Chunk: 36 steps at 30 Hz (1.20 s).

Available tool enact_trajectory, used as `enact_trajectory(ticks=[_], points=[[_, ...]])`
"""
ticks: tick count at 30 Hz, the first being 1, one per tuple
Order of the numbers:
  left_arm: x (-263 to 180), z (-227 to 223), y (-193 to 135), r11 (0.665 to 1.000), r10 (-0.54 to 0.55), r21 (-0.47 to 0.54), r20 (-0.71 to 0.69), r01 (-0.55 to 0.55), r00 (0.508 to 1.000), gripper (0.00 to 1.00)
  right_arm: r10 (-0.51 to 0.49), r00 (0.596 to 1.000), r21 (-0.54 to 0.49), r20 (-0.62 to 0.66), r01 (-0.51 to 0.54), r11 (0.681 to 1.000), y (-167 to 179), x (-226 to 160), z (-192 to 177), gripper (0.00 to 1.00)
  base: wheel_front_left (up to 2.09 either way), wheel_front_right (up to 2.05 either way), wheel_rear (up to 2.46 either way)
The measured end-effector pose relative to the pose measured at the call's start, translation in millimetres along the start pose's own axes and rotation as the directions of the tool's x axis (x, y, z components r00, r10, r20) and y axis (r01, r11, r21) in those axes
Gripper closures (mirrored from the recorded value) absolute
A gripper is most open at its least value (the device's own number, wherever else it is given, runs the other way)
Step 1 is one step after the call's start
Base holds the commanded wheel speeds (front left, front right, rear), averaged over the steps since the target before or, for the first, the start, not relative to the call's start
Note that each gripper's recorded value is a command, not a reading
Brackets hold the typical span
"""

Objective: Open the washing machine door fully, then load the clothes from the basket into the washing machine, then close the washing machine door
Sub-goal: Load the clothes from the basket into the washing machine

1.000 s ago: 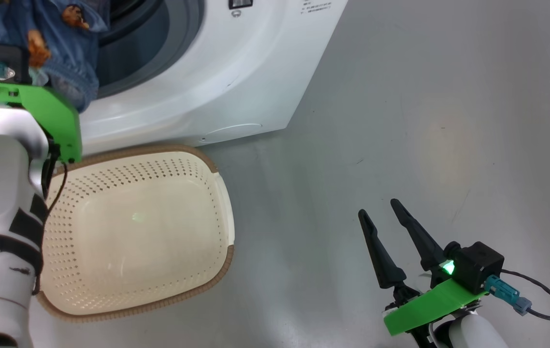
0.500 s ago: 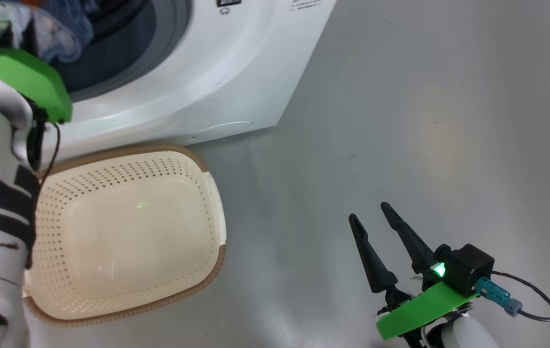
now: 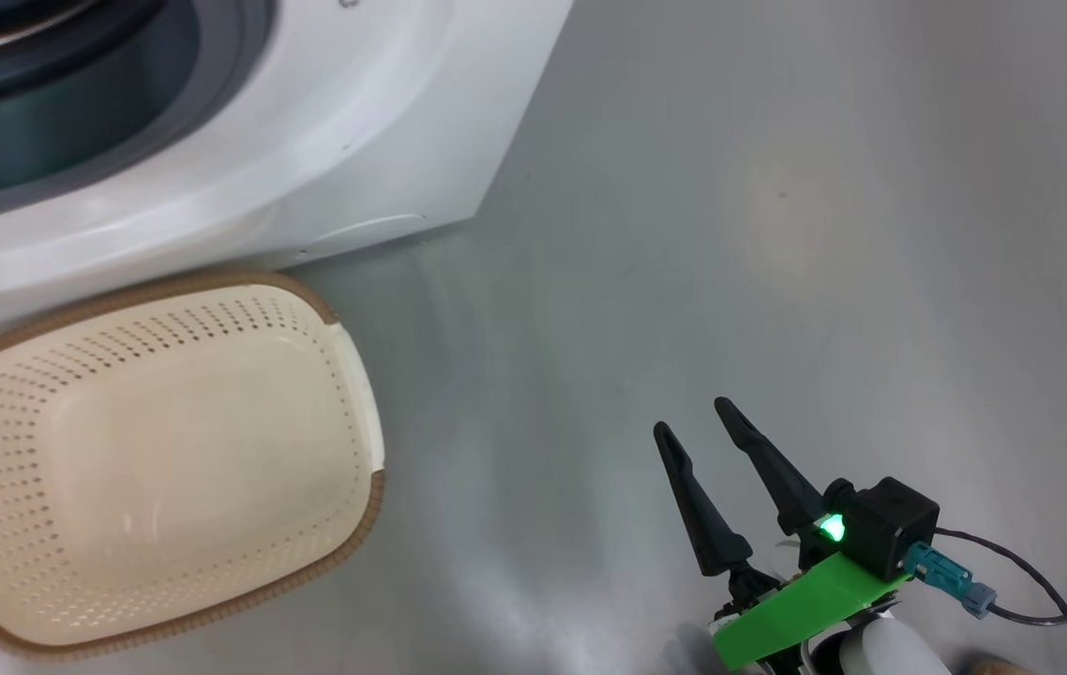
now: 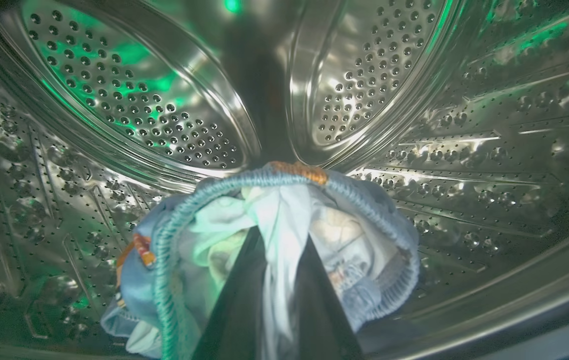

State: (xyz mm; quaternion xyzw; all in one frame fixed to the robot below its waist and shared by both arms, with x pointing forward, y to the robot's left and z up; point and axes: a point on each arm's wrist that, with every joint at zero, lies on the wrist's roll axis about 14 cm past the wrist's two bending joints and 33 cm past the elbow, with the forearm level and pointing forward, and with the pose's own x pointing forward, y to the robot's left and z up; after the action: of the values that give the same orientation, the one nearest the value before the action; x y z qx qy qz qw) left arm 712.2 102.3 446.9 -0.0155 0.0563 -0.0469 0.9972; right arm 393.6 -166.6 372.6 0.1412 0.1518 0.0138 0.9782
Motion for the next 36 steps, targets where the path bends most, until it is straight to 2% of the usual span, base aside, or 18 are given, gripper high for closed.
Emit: enact_trajectory(ticks=[6, 13, 22, 29, 30, 31, 32, 33, 34, 36], points=[[19.7, -9.1, -2.9, 1.000, 0.000, -0.009, -0.004, 0.000, 1.000, 1.00, -0.028, 0.999, 0.006, -0.030, 0.028, 1.000, -7.9, -1.2, -9.9, 0.00, 0.00, 0.00, 0.00], [38.8, 1.1, -6.4, 0.999, 0.000, -0.040, 0.051, 0.002, 0.999, 1.00, -0.038, 0.998, 0.019, -0.049, 0.039, 0.999, -9.8, -1.4, -16.4, 0.00, 0.00, 0.00, 0.00], [53.4, 52.5, 4.1, 0.997, 0.028, -0.073, 0.270, -0.008, 0.962, 1.00, -0.043, 0.997, 0.014, -0.071, 0.044, 0.999, -13.0, 5.3, -24.1, 0.00, 0.00, 0.00, 0.00], [51.5, -4.8, 3.3, 0.997, 0.035, -0.076, 0.118, -0.026, 0.992, 1.00, -0.046, 0.996, 0.013, -0.075, 0.047, 0.999, -12.5, 2.2, -24.8, 0.00, 0.00, 0.00, 0.00], [50.8, -9.4, 1.6, 0.997, 0.027, -0.074, 0.102, -0.019, 0.994, 0.91, -0.046, 0.996, 0.012, -0.073, 0.047, 0.999, -12.5, 1.8, -24.0, 0.00, 0.00, 0.00, 0.00], [50.2, -11.9, 1.5, 0.997, 0.027, -0.073, 0.091, -0.021, 0.995, 0.72, -0.047, 0.996, 0.012, -0.071, 0.048, 0.999, -12.8, 1.6, -23.2, 0.00, 0.00, 0.00, 0.00], [49.8, -14.0, 1.3, 0.997, 0.027, -0.073, 0.081, -0.021, 0.996, 0.52, -0.047, 0.996, 0.012, -0.069, 0.048, 0.999, -12.9, 1.5, -22.6, 0.00, 0.00, 0.00, 0.00], [49.2, -16.2, -0.3, 0.997, 0.019, -0.070, 0.070, -0.014, 0.997, 0.15, -0.048, 0.997, 0.012, -0.068, 0.049, 0.999, -13.0, 1.5, -22.1, 0.00, 0.00, 0.00, 0.00], [48.7, -18.1, -0.7, 0.998, 0.019, -0.068, 0.059, -0.015, 0.998, 0.00, -0.048, 0.997, 0.012, -0.066, 0.049, 0.999, -13.2, 1.6, -21.8, 0.00, 0.00, 0.00, 0.00], [47.4, -19.7, 0.1, 0.998, 0.027, -0.059, 0.041, -0.024, 0.999, 0.00, -0.047, 0.997, 0.013, -0.065, 0.048, 0.999, -13.0, 1.7, -21.4, 0.00, 0.00, 0.00, 0.00]])
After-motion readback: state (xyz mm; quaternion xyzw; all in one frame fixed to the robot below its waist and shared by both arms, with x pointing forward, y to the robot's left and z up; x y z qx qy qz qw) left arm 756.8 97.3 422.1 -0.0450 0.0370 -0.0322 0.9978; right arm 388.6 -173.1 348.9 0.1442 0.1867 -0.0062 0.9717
